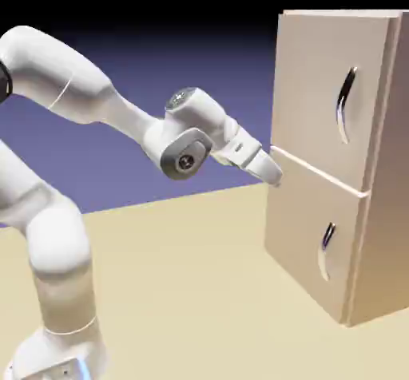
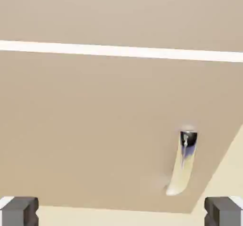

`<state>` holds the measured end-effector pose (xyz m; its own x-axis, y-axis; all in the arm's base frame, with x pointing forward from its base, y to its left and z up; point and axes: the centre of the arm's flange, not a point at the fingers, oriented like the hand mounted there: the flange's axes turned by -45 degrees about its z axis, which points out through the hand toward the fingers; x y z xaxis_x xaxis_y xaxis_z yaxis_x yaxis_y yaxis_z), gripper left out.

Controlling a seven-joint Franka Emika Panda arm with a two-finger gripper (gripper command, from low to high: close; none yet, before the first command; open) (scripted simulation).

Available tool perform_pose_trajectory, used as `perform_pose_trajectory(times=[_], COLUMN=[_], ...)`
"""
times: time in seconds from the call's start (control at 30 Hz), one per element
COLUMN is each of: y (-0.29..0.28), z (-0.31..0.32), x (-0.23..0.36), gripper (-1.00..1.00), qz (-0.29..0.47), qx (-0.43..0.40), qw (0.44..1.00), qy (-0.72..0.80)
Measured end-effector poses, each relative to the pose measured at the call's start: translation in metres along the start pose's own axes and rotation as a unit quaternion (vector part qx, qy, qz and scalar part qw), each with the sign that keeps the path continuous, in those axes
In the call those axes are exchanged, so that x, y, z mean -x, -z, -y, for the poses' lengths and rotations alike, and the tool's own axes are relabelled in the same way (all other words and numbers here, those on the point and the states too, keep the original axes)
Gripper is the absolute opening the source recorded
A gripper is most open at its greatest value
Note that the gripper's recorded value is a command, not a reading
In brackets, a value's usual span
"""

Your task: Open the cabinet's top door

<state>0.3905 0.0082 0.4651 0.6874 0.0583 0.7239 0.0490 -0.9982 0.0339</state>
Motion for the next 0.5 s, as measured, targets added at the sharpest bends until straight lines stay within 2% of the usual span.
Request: perform_pose_trajectory(times=[0.5], y=[0.049], z=[0.025], x=[-0.055], gripper=[0.00], qz=[-0.090], qx=[-0.007], qw=[0.996], qy=[0.023])
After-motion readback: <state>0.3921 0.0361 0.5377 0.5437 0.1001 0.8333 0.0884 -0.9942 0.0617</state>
